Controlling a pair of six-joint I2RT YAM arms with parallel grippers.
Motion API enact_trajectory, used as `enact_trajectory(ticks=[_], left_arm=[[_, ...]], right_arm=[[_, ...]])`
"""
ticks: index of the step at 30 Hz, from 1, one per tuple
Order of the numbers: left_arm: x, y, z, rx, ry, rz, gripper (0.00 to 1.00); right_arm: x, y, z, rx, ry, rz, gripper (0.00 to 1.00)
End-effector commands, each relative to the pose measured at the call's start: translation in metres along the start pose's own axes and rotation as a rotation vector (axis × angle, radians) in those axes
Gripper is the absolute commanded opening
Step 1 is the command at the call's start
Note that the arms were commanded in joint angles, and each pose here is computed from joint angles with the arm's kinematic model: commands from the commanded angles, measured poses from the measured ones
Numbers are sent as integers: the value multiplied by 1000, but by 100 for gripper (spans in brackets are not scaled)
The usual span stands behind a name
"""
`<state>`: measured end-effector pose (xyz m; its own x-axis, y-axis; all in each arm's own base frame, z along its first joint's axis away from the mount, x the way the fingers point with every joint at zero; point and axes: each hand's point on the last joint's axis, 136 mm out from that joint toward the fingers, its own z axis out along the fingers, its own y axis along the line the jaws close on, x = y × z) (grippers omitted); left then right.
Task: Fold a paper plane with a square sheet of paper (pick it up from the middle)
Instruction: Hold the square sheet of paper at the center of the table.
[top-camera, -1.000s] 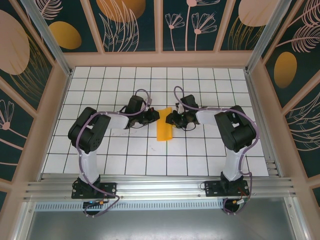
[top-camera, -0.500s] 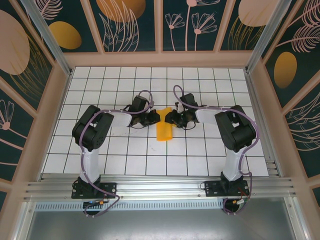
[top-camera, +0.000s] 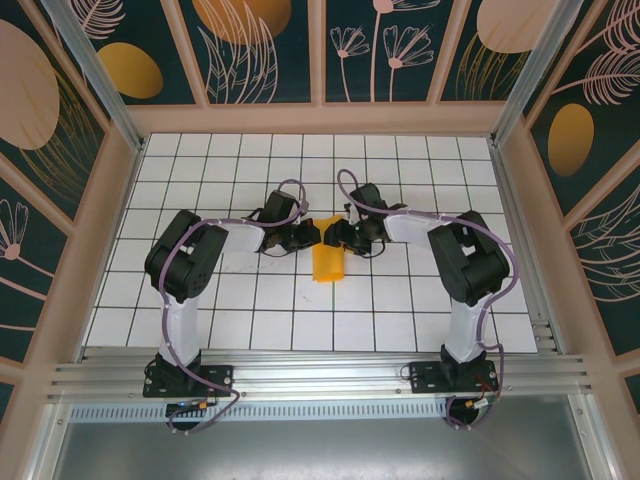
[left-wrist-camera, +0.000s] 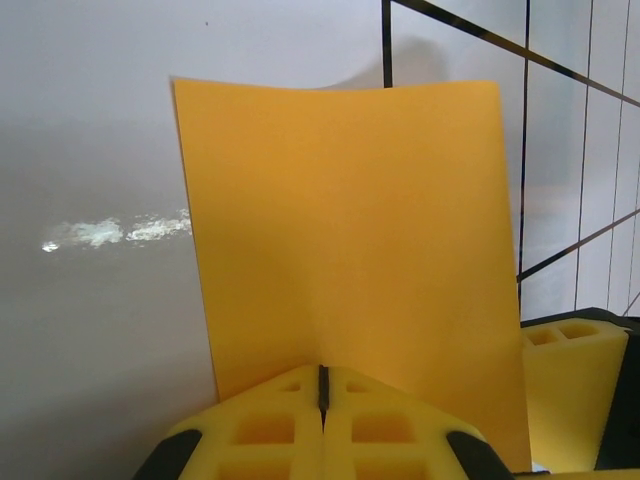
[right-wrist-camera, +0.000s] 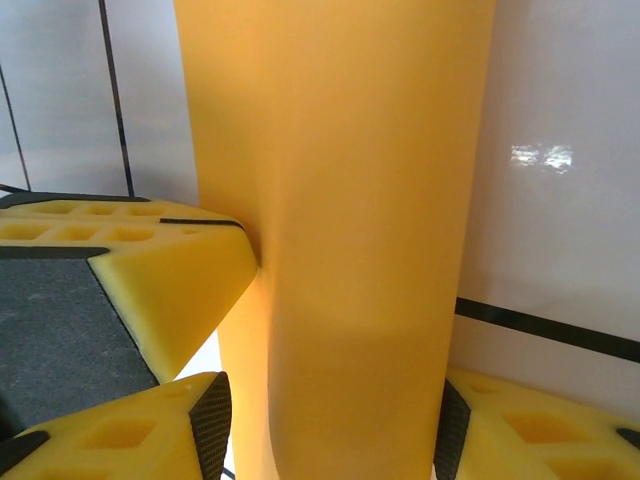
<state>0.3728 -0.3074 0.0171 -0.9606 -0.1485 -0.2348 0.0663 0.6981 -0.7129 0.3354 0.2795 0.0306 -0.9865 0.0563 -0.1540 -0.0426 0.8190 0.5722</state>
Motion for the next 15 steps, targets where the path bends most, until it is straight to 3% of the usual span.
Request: enact_trajectory(ticks=[1, 9, 15], left_arm=[[12, 17, 10, -58, 41, -6, 0], [12, 17, 10, -61, 44, -5, 0], [10, 13, 8, -51, 36, 0, 0]], right_arm=[[6, -15, -10, 122, 12, 5, 57], [6, -4, -9, 168, 19, -11, 57], [10, -1, -4, 147, 35, -10, 49]])
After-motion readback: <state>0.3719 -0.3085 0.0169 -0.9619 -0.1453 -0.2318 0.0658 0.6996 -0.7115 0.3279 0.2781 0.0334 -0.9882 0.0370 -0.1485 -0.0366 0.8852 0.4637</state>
